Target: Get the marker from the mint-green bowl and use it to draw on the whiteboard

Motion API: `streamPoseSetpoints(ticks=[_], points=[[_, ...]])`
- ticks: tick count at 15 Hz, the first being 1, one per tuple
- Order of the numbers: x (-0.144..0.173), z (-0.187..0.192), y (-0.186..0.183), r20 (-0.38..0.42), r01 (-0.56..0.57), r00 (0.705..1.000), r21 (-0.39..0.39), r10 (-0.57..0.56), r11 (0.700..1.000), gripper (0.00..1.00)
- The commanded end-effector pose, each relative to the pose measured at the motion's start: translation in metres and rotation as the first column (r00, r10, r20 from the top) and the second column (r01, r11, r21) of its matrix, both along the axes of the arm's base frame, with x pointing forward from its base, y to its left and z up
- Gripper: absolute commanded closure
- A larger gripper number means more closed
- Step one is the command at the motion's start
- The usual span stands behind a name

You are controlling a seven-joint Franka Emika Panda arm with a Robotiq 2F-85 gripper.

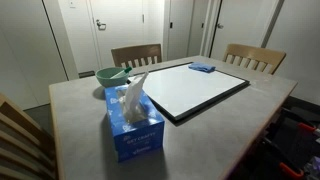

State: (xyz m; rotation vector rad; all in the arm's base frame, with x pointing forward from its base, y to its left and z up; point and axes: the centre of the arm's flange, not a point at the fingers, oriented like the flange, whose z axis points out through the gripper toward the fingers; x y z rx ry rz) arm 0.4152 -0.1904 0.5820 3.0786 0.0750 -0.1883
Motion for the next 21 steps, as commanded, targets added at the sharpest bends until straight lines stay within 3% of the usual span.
streamPoseSetpoints(ticks=[1,5,12,21], points=[[0.0,0.0,0.0,0.0,0.0,1.0,0.0,0.0,1.0,0.0],[0.011,-0.009,0.005,0.069,-0.028,0.997,0.048,0.025,0.998,0.0],[0.063,-0.037,0.018,0.194,-0.127,0.976,0.144,0.098,0.981,0.0],[0.133,-0.094,0.035,0.362,-0.306,0.904,0.177,0.228,0.935,0.0]])
